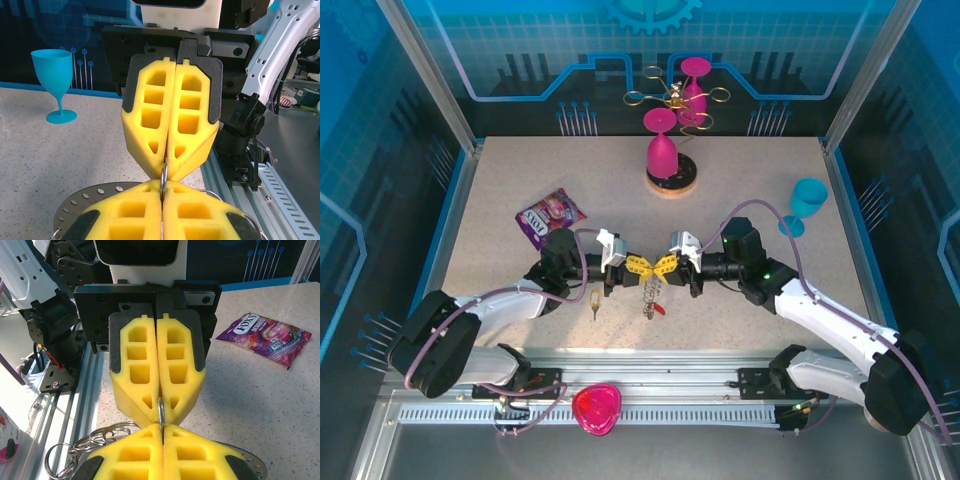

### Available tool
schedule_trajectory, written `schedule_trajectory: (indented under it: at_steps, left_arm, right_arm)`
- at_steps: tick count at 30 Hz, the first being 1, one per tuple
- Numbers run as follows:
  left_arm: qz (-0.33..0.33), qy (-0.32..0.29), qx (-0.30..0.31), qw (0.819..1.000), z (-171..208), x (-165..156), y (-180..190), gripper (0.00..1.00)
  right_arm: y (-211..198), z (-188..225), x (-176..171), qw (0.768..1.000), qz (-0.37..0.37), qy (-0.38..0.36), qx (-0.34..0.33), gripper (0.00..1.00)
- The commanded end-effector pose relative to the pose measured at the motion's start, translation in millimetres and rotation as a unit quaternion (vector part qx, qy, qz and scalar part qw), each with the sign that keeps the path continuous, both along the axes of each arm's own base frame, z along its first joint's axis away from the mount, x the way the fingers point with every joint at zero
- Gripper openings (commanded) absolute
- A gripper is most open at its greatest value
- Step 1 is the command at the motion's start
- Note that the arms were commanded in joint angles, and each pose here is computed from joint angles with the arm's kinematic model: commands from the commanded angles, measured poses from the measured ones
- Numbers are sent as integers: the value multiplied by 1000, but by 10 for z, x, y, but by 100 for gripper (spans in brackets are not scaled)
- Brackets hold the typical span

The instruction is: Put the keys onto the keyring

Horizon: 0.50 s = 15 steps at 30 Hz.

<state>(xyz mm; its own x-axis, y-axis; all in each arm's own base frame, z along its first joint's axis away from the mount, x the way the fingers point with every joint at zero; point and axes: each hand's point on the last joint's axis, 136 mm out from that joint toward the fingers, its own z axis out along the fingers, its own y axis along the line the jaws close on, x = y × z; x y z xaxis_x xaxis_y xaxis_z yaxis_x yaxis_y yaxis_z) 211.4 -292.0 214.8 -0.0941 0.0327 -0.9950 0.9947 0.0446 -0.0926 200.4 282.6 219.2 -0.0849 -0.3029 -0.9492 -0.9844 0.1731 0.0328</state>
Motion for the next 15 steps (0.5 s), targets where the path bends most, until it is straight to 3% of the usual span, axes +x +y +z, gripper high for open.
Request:
schedule_trajectory:
  at_steps: [1,4,15]
  left_arm:
    - [-3,-10,7,1000,-13,-30,-14,15]
    - [3,-11,29,1000,-45,-10,-8,18]
    - [-3,-3,71,997,-112,-22,5,16]
  right_arm:
    - [15,48,-21,1000,10,-8,-17,0]
    - [-14,-42,-41,998,12,12,-66,0]
    - [-5,-232,-92,970,44,33,-235,0]
